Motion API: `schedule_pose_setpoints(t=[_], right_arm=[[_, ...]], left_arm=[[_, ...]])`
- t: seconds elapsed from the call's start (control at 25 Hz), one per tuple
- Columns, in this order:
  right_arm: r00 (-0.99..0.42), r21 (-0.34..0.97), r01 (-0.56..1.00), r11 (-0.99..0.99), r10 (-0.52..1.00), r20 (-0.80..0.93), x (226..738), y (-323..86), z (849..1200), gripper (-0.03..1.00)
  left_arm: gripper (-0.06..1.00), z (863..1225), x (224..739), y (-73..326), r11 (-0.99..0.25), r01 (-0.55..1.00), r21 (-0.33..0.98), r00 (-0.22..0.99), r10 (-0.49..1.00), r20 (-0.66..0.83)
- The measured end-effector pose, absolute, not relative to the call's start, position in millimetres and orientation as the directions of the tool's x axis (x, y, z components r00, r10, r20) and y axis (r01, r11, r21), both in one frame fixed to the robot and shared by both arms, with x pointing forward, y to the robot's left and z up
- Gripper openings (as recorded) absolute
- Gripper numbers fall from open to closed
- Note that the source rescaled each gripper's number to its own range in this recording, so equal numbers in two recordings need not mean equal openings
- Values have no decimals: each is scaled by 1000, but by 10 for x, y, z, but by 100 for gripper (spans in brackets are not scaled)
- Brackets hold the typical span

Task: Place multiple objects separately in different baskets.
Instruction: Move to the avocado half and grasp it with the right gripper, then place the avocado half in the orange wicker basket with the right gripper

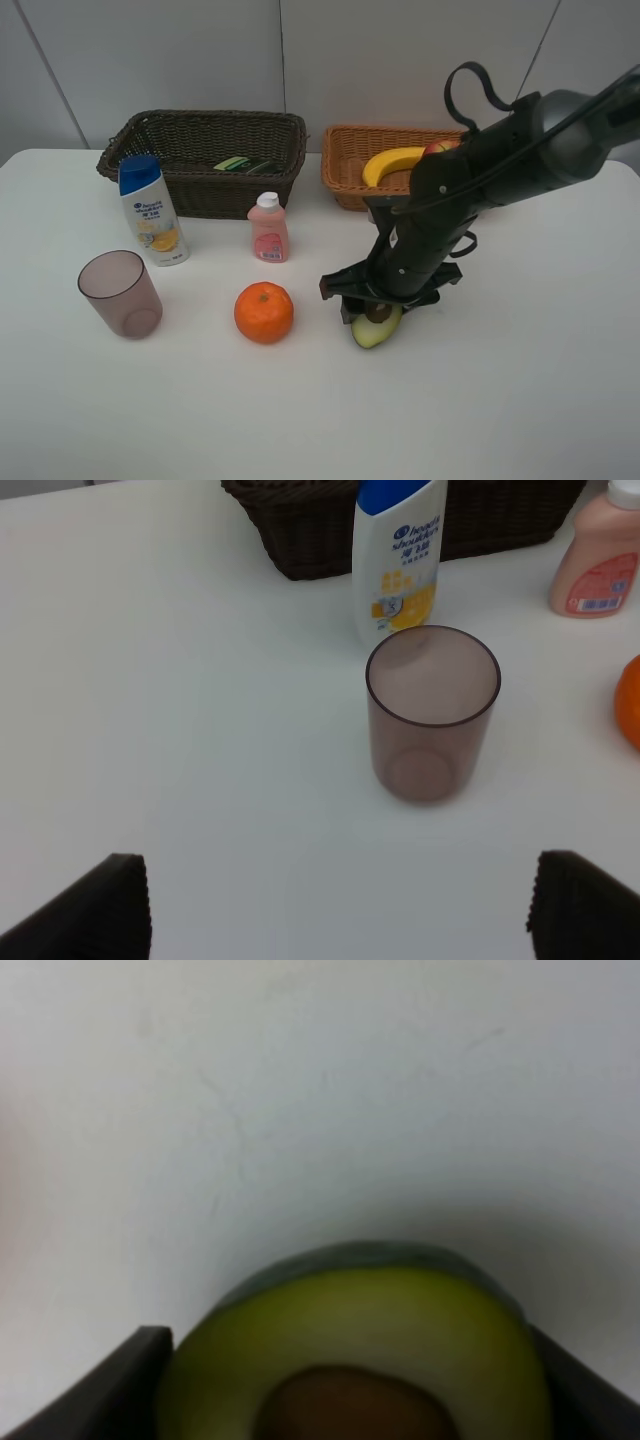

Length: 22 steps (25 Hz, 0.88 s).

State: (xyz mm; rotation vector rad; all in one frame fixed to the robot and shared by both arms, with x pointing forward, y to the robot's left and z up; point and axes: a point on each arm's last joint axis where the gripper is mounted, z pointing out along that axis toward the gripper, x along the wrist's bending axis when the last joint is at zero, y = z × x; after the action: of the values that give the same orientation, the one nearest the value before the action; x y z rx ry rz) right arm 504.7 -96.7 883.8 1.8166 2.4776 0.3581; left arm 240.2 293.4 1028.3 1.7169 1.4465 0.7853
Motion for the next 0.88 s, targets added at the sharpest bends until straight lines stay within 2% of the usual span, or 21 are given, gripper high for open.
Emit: schedule_pose_setpoints(t=[0.28, 0.64, 0.88], right_arm=[[-307, 201, 938, 283, 947, 99, 5036, -969, 8836, 51], [-373, 153, 922, 355, 921, 112, 4974, -968, 8863, 51], [-412, 161, 906, 392, 903, 122, 5052, -961, 9129, 51]], left_arm=[[100, 10283, 2402, 2934, -85, 528, 845, 175, 985, -10], [100, 10283, 2402, 2934, -85, 528, 845, 175, 985, -10], [100, 10283, 2402, 2934, -85, 528, 845, 175, 985, -10]])
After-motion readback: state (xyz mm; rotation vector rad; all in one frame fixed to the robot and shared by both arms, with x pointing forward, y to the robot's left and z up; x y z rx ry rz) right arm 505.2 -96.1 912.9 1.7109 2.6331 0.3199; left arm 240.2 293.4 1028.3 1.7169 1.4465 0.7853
